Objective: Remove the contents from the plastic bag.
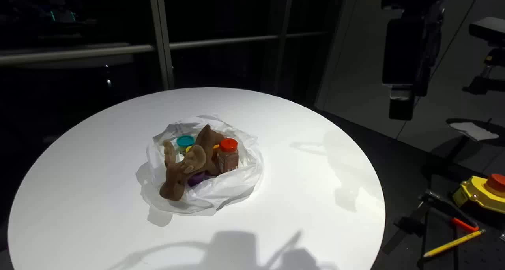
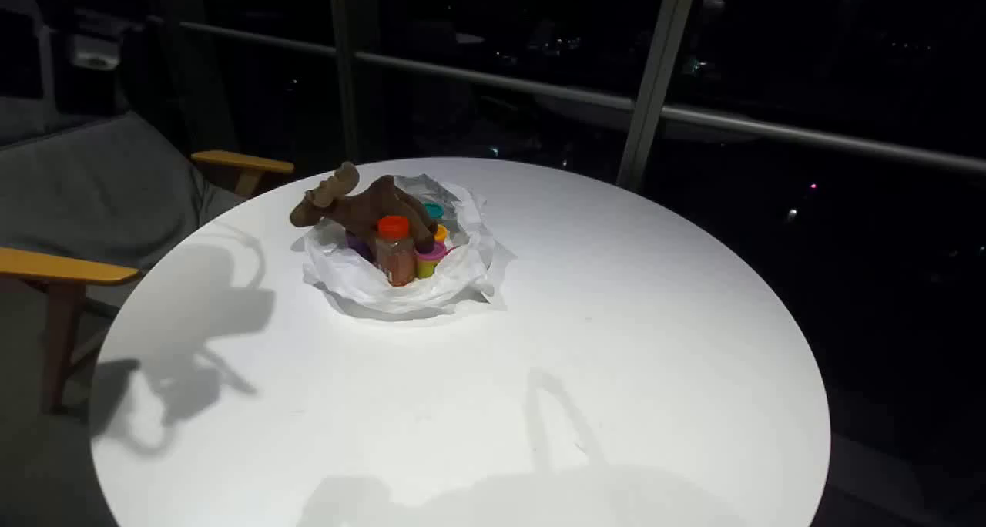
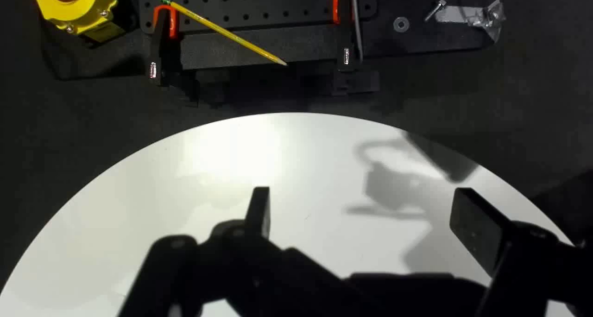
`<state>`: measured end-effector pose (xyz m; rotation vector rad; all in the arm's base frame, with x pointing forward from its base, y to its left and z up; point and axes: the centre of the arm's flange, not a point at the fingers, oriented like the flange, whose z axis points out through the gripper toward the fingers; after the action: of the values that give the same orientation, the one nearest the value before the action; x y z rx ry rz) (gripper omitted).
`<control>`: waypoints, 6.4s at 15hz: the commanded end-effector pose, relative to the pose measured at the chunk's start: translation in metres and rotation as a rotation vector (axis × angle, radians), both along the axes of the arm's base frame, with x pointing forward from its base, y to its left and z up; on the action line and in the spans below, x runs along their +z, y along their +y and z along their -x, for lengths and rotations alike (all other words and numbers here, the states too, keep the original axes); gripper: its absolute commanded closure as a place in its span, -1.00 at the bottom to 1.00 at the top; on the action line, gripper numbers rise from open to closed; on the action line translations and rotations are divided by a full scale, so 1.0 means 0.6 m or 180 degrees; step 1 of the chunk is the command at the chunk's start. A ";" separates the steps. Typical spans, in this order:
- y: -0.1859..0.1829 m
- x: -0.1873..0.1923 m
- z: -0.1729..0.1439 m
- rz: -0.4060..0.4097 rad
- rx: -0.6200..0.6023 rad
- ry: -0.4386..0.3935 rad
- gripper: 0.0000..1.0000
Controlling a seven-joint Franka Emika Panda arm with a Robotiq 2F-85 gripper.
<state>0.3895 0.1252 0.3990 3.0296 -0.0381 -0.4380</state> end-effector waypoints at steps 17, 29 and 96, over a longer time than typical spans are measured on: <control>0.001 0.008 -0.005 -0.0012 0.0001 -0.0042 -1.00; 0.041 -0.018 -0.076 -0.0185 -0.0716 -0.0317 -1.00; -0.017 -0.135 -0.258 0.0790 -0.1720 -0.1127 -1.00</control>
<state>0.5325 0.0865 0.3030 2.7233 -0.9173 0.0432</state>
